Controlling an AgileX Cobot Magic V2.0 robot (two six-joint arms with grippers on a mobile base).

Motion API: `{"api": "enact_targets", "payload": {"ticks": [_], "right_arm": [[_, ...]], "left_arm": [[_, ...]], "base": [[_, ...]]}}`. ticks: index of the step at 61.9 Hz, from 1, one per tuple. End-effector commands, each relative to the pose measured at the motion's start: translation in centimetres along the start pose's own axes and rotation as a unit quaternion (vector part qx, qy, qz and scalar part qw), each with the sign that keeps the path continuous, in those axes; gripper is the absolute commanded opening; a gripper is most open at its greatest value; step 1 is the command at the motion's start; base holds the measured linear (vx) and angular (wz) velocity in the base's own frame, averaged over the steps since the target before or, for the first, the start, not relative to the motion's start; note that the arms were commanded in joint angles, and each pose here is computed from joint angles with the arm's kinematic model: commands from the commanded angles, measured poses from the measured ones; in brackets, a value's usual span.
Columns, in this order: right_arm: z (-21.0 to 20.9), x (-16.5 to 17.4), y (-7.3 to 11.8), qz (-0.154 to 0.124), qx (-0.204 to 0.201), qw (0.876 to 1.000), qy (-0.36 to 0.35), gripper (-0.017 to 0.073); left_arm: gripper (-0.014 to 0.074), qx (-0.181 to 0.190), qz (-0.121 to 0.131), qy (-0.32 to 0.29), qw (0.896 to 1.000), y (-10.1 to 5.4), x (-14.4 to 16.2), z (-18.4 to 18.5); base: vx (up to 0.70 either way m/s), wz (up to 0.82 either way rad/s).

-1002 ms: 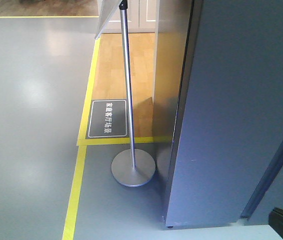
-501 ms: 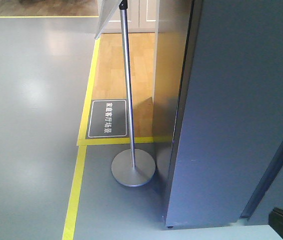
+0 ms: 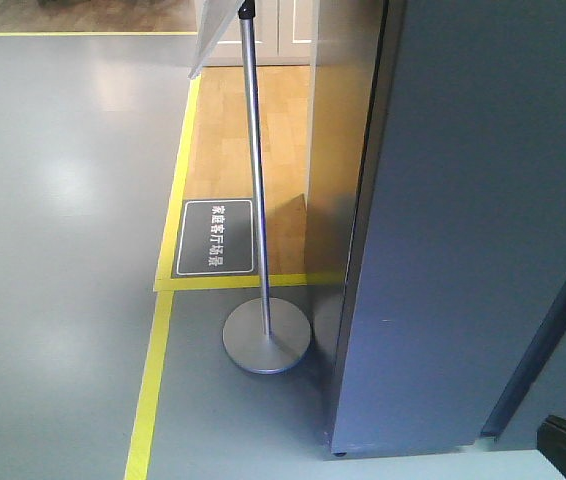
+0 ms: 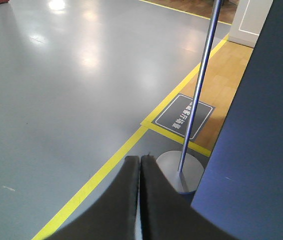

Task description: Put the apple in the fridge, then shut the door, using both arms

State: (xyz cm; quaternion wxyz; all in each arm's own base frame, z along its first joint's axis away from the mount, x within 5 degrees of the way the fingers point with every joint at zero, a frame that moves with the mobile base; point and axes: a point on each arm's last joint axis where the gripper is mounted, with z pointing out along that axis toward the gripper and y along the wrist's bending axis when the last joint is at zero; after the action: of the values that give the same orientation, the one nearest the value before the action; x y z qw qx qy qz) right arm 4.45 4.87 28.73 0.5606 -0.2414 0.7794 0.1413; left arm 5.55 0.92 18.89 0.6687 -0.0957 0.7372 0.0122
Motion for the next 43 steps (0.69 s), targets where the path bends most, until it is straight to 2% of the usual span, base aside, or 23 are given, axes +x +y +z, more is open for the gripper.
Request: {"api": "enact_targets", "payload": {"ticks": [1,15,22,28,34,38,43], "right_arm": [[-0.3,-1.2,-0.2,0.006,0.008,0.999,-0.033,-0.0004],[-0.3,-1.2,-0.2,0.001,0.013,0.999,-0.034,-0.0004],[-0.8,-1.3,-0.3,-0.014,0.043,0.998,-0.052,-0.0004],[-1.1,-1.5,-0.6,-0.013,0.071,0.994,-0.080,-0.0004],[-1.0,-0.9,-1.3,0.001,0.106,0.989,-0.107,-0.0004],[-0.6,0.3,-1.8,0.033,0.123,0.984,-0.121,-0.0004],[-0.3,1.7,-2.4,0.060,0.151,0.978,-0.131,-0.0004]], "left_arm": [[-0.0006,0.010,-0.006,-0.034,0.999,-0.1,0.1,0.0],[-0.0006,0.010,-0.006,-0.034,0.999,-0.1,0.1,0.0],[-0.0006,0.010,-0.006,-0.034,0.999,-0.1,0.1,0.0],[-0.0006,0.010,-0.006,-0.034,0.999,-0.1,0.1,0.0],[-0.0006,0.010,-0.006,-0.034,0.999,-0.1,0.1,0.0],[-0.0006,0.010,-0.006,-0.034,0.999,-0.1,0.1,0.0],[-0.0006,0.010,-0.006,-0.034,0.999,-0.1,0.1,0.0]], "base": [[0.00,0.00],[0.00,0.00],[0.00,0.00],[0.00,0.00],[0.00,0.00],[0.00,0.00],[0.00,0.00]]}}
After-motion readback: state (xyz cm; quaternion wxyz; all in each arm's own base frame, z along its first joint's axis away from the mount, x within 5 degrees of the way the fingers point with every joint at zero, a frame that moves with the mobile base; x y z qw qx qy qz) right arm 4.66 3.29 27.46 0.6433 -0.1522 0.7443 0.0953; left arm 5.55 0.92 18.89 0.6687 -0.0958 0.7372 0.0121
